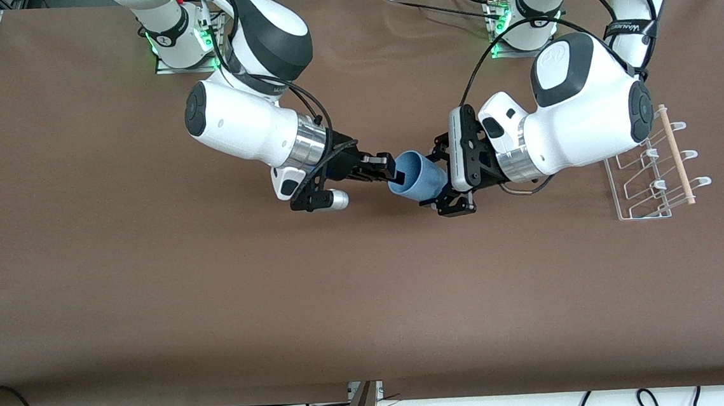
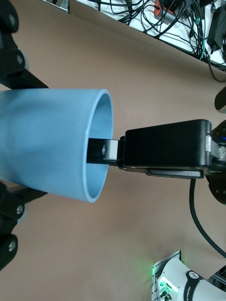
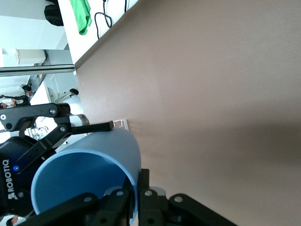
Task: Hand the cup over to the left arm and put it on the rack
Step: 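Close the left gripper on the cup's rim beside the right gripper, then open the right gripper and withdraw while the left gripper carries the cup, then hang the cup upside down on the rack prongs with the left gripper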
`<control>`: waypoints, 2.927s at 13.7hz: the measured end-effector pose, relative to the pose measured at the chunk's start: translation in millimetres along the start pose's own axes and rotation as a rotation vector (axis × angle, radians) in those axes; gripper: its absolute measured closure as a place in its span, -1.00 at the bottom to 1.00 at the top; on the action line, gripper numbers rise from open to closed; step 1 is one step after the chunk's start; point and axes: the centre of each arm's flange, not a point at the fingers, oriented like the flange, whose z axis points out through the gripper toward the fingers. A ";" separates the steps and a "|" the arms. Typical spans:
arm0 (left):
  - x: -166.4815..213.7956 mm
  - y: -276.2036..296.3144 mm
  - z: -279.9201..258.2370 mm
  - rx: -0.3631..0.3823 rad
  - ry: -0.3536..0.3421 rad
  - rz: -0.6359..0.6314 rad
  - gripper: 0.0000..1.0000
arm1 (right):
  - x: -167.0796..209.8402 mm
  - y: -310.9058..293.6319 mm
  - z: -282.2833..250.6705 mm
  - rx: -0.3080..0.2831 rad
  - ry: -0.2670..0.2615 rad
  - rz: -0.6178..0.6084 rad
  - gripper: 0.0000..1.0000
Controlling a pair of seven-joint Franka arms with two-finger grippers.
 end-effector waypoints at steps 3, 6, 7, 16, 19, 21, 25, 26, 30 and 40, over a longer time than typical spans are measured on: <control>-1.0 -0.5 -0.6 0.000 0.000 -0.001 -0.61 | 0.0 -0.9 -0.6 0.002 0.002 -0.001 0.81; -7.5 -3.2 -3.0 -0.002 -0.001 -0.008 -0.61 | 3.5 -3.7 -6.3 0.010 0.011 -0.003 0.19; -8.4 -3.6 -3.5 -0.002 -0.002 -0.010 -0.61 | 5.2 -3.6 -8.0 0.011 0.014 -0.002 -0.04; -94.0 -2.5 -35.6 -0.164 -0.370 -0.004 -0.61 | 73.2 46.8 -127.7 -0.206 -0.099 -0.132 -1.00; -133.1 2.6 -49.0 -0.217 -0.658 -0.041 -0.61 | 93.8 78.4 -165.4 -0.377 -0.072 -0.184 -1.00; -151.9 8.0 -56.8 -0.251 -0.828 -0.086 -0.61 | 104.5 97.5 -182.7 -0.479 -0.055 -0.189 -1.00; -196.2 8.1 -77.5 -0.260 -1.113 -0.196 -0.61 | 118.0 133.4 -228.6 -0.688 -0.056 -0.212 -1.00; -209.1 8.0 -86.4 -0.254 -1.181 -0.241 -0.61 | 120.5 141.9 -245.6 -0.738 -0.060 -0.223 -1.00; -236.9 13.5 -109.3 -0.239 -1.501 -0.380 -0.61 | 117.4 156.2 -305.4 -0.885 -0.024 -0.231 -1.00; -295.9 37.6 -42.6 0.022 -2.002 -0.938 -0.61 | 57.9 164.9 -411.6 -0.928 0.073 -0.173 -1.00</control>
